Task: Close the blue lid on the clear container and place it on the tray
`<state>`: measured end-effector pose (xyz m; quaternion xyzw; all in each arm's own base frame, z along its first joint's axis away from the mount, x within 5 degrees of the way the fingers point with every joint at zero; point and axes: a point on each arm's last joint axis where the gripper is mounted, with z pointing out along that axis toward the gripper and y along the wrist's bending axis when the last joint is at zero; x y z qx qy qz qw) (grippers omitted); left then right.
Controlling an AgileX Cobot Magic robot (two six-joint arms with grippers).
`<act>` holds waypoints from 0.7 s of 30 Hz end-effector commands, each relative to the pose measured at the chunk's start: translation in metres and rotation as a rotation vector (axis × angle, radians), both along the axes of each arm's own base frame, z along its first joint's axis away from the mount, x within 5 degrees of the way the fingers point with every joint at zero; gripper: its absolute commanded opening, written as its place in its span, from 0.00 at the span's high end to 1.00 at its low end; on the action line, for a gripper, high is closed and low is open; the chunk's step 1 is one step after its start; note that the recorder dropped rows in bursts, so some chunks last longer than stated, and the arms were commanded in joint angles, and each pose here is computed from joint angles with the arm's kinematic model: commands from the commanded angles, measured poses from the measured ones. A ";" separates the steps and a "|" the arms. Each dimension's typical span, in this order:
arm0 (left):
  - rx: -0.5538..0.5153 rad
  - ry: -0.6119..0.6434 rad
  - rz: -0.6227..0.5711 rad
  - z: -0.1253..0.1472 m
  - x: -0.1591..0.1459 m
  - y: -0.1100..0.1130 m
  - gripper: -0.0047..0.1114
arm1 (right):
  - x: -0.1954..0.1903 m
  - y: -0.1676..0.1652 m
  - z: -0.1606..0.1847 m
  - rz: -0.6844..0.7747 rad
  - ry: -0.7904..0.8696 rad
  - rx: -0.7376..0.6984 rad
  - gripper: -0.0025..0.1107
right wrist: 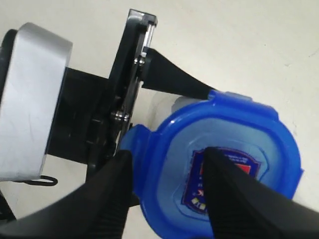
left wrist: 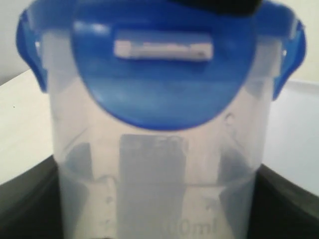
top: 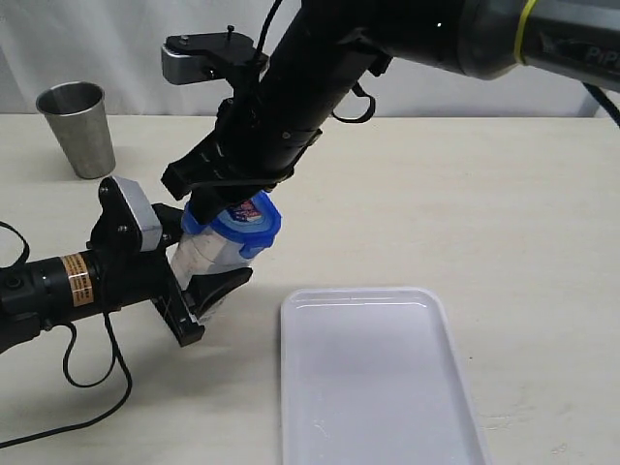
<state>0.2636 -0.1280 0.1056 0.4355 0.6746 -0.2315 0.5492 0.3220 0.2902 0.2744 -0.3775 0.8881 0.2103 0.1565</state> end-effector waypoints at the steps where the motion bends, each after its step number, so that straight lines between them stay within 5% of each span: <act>1: -0.035 -0.030 -0.002 0.006 0.001 -0.002 0.96 | -0.002 0.007 -0.016 -0.003 -0.038 -0.117 0.60; 14: -0.036 -0.030 0.000 0.006 0.002 -0.002 0.96 | -0.028 0.039 -0.025 0.003 -0.306 -0.374 0.62; 21: -0.032 -0.028 0.001 0.006 0.002 -0.001 0.96 | -0.036 0.049 -0.032 0.076 -0.303 -0.383 0.85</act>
